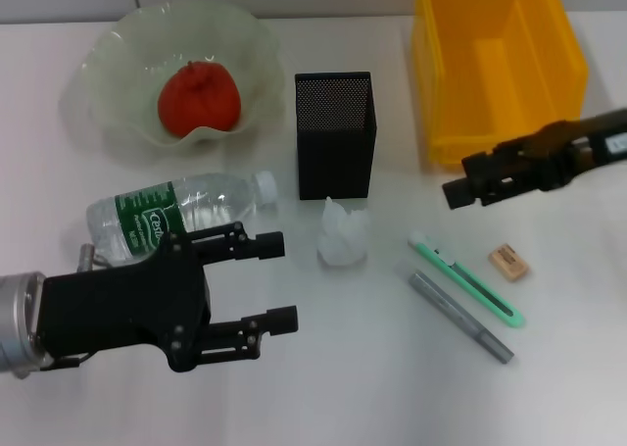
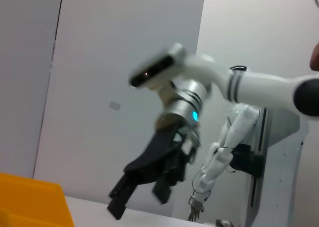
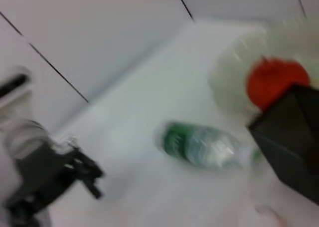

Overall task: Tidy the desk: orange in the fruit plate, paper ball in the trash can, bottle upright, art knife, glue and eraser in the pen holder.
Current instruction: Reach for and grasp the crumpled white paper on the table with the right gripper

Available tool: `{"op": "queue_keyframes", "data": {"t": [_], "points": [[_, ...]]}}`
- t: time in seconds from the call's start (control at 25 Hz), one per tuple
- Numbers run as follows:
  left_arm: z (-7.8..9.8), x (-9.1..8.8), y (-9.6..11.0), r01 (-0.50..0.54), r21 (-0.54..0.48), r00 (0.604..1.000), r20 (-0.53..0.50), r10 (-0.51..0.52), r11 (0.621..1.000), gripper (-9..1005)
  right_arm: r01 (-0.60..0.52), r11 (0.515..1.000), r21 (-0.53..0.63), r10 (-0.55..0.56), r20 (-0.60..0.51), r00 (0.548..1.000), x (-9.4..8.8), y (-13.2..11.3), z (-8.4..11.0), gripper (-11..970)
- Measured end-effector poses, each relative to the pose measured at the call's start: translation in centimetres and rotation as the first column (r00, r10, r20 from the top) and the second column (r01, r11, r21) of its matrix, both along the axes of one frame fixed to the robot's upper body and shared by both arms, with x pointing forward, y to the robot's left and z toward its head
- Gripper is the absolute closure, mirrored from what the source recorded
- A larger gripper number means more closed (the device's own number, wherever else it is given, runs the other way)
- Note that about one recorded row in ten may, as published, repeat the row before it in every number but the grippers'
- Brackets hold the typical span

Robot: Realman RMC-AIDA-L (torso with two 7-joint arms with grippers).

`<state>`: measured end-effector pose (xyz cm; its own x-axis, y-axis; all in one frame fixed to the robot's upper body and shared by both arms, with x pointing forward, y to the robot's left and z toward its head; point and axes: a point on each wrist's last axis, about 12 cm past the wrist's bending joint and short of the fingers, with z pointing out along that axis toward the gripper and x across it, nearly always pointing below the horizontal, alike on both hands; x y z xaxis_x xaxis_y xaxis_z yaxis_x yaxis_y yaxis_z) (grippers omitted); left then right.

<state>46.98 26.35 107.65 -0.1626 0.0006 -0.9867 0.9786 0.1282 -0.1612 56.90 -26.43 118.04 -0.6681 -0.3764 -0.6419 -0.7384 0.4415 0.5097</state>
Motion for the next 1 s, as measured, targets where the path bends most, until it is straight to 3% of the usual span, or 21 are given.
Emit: {"op": "queue_keyframes", "data": {"t": [0.24,0.44,0.72,1.0], "points": [[-0.8,-0.6,-0.3,-0.008,-0.012,1.0,0.019,0.008,1.0,287,-0.091,0.982,-0.168,0.076,-0.094,0.993,3.4,4.4,1.1,127],[-0.6,-0.3,-0.8,0.01,-0.016,0.999,0.033,-0.01,1.0,287,-0.112,0.955,-0.275,0.079,-0.128,0.989,5.1,7.3,0.2,127],[-0.6,-0.3,-1.1,0.013,-0.018,0.999,0.038,-0.012,1.0,287,-0.117,0.926,-0.358,0.098,-0.07,0.993,5.5,10.5,-1.8,127],[-0.7,-0.2,-1.3,0.013,-0.018,0.998,0.058,-0.012,1.0,287,-0.09,0.924,-0.371,0.074,-0.058,0.996,5.8,11.8,-3.4,129]]}}
